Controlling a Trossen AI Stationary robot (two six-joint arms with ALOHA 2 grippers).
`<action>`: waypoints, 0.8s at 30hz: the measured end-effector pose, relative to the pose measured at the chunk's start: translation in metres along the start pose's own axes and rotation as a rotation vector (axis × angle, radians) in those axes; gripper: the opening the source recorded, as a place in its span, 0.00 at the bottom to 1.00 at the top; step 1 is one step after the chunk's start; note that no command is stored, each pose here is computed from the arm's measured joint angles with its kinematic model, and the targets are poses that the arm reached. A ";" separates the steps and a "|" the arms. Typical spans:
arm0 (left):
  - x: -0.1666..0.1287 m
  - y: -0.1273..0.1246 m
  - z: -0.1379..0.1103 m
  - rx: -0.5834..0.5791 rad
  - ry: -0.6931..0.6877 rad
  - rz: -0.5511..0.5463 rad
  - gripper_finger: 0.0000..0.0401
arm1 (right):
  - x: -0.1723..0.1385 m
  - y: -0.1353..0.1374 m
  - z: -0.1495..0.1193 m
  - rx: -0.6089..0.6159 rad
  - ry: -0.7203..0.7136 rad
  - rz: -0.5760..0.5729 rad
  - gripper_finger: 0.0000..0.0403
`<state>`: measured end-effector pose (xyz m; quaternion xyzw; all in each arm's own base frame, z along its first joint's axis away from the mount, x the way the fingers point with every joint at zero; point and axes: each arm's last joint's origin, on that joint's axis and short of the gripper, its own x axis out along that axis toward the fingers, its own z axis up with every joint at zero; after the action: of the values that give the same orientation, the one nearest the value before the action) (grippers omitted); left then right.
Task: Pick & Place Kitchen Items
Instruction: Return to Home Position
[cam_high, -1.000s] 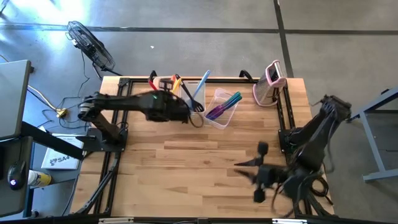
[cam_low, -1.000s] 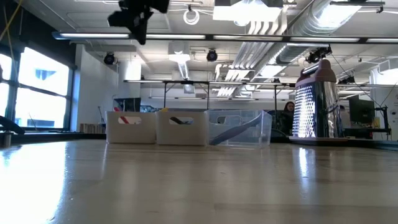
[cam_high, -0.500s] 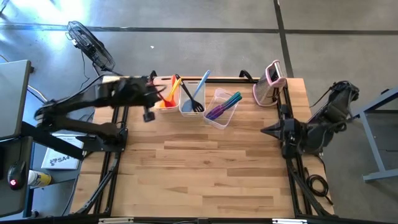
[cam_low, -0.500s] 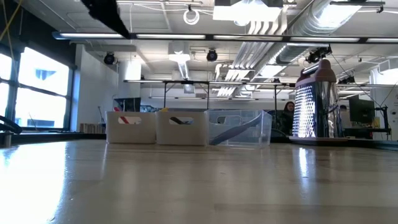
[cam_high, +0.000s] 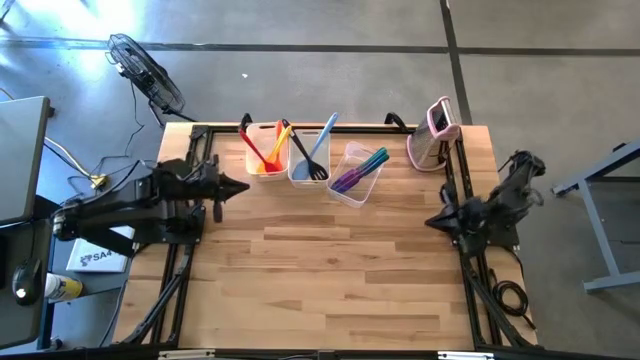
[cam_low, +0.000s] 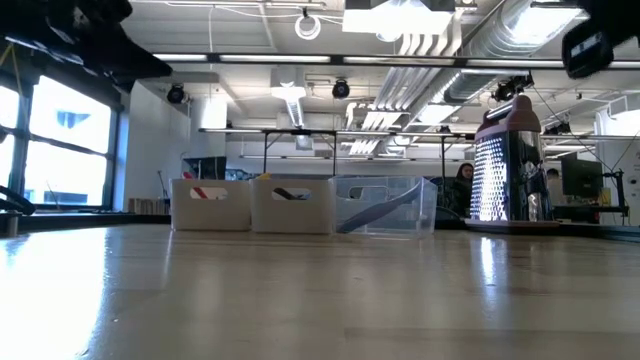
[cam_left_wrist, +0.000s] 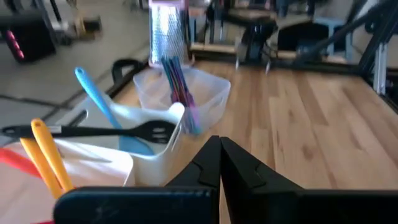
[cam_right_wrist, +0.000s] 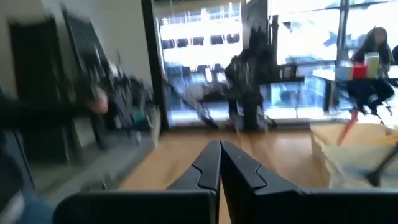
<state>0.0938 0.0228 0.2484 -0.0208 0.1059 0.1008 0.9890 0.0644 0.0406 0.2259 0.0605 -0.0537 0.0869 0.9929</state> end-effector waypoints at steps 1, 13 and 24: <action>-0.001 0.000 -0.005 0.000 -0.026 -0.002 0.00 | 0.002 0.001 -0.009 -0.024 0.028 -0.014 0.01; 0.013 -0.003 -0.065 -0.081 -0.171 -0.159 0.00 | 0.012 -0.009 -0.052 0.057 0.088 -0.148 0.01; 0.021 -0.003 -0.077 -0.050 -0.200 -0.162 0.00 | 0.017 -0.018 -0.054 0.019 0.111 -0.220 0.01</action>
<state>0.0983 0.0194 0.1685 -0.0439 0.0022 0.0249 0.9987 0.0892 0.0327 0.1723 0.0705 0.0090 -0.0191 0.9973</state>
